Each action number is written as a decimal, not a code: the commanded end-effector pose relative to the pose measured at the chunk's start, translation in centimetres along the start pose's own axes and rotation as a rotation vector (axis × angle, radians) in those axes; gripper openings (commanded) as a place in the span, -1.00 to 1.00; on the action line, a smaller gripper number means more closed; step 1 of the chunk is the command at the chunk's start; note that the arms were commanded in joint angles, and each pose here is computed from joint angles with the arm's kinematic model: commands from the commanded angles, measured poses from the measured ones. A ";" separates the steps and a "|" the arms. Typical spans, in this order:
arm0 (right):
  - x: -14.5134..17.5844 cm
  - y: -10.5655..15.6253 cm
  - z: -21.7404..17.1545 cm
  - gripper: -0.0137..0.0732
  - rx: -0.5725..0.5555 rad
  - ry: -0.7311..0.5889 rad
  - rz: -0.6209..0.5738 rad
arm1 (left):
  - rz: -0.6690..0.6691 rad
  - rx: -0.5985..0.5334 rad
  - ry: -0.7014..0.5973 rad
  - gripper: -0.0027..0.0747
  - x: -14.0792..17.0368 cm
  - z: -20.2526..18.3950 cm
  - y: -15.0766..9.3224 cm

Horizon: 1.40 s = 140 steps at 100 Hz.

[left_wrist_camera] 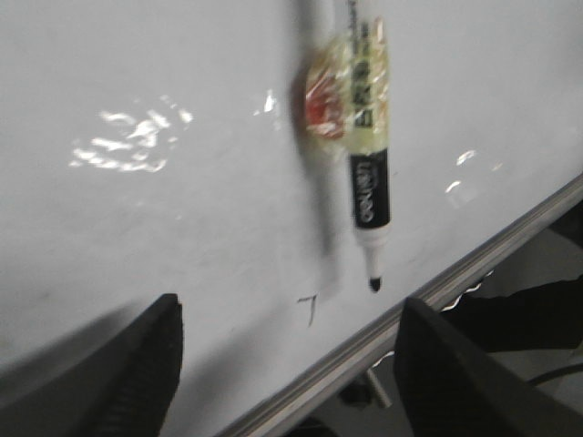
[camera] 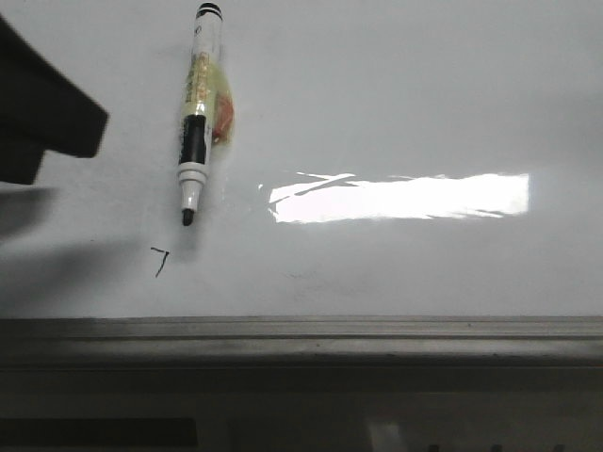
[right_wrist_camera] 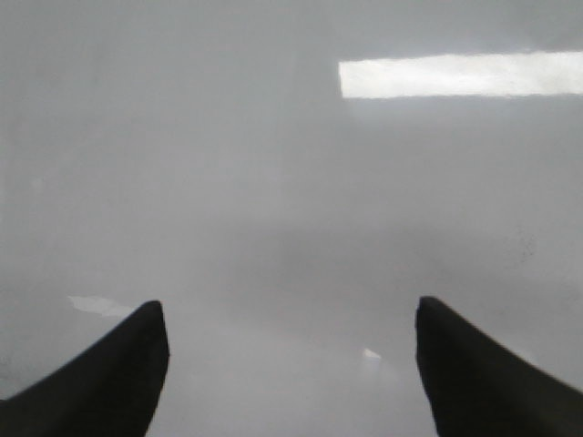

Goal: Write number 6 on whiteboard

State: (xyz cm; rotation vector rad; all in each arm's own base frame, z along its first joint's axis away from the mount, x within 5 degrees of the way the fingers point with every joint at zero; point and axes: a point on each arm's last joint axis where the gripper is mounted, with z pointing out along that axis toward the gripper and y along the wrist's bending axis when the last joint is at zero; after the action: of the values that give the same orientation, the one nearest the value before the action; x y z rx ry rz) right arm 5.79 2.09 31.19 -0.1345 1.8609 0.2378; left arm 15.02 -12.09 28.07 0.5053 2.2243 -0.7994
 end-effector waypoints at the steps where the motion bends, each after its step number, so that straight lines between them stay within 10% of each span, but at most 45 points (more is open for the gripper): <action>1: -1.7 -0.1 -0.2 0.49 0.020 -0.090 -0.016 | -0.057 0.020 -0.124 0.25 -1.8 0.5 -1.0; 49: -1.7 -0.1 -0.2 0.49 0.021 -0.093 -0.016 | -0.128 -0.020 -0.115 0.18 -1.6 3.9 -0.9; 71: -1.7 -0.1 -0.2 0.49 0.021 -0.093 -0.016 | -0.179 -0.032 -0.069 -0.29 -1.2 5.2 -0.4; 84: -1.7 -0.1 -0.2 0.49 0.021 -0.093 -0.016 | -0.162 -0.036 -0.061 -0.99 -1.1 5.3 -0.4; 96: -1.7 -0.1 -0.2 0.49 0.015 -0.093 -0.017 | -0.147 -0.024 -0.065 -0.98 -1.2 5.0 -0.6; 118: -1.8 1.0 -0.2 0.49 -0.122 -0.094 -0.073 | 0.233 0.159 -0.040 -0.98 -1.7 1.8 -3.4; 140: -2.1 4.0 1.1 0.49 -0.501 -0.074 -0.151 | 0.539 0.356 -0.056 -0.98 -1.0 -0.7 -5.6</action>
State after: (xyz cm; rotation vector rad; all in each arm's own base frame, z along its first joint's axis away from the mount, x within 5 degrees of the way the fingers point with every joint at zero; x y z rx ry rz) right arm 6.03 5.03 31.54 -0.5286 1.7887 0.4808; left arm 12.97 -15.61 29.53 1.1002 1.9058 -0.8544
